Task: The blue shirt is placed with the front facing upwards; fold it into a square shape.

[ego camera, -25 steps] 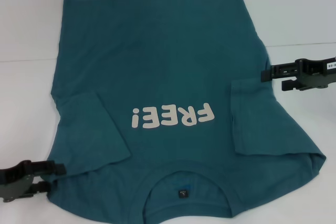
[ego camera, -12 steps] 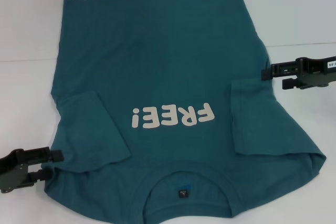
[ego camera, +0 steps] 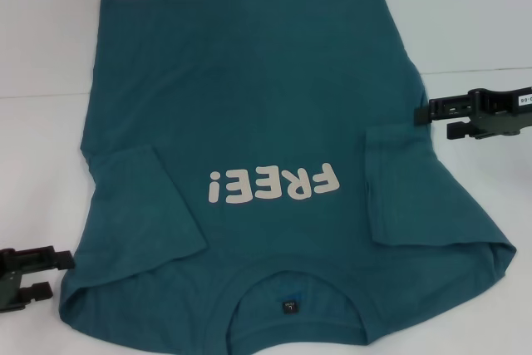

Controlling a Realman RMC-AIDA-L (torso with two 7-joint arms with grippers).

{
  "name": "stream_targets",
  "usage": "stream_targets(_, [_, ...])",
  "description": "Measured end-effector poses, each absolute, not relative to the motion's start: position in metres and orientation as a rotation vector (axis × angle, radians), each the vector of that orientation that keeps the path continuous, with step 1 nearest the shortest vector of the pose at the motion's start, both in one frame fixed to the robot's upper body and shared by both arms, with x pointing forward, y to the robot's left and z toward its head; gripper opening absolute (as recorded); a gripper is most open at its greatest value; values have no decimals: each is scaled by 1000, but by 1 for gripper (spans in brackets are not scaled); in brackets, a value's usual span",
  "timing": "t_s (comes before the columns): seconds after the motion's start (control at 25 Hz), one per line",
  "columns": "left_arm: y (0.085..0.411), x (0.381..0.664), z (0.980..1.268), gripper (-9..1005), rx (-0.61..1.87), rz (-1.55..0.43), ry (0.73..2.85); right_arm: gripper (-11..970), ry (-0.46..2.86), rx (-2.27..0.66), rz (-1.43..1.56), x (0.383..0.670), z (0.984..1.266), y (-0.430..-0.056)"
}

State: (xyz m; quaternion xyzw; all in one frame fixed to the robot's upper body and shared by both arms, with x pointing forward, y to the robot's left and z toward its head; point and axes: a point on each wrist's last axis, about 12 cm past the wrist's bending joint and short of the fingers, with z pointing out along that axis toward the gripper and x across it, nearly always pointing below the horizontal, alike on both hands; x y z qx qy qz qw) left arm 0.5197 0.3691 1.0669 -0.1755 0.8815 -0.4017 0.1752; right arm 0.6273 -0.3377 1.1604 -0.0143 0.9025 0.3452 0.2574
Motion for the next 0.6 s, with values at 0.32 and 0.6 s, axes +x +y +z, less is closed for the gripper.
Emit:
stream_targets(0.32, [364,523,1060,685,-511,-1101,2523,915,2446,-37,935,628,1161,-337])
stream_targets(0.6, [356,527,1060,678,-486,-1112,2553,914,2447,-32,933,628,1160,-338])
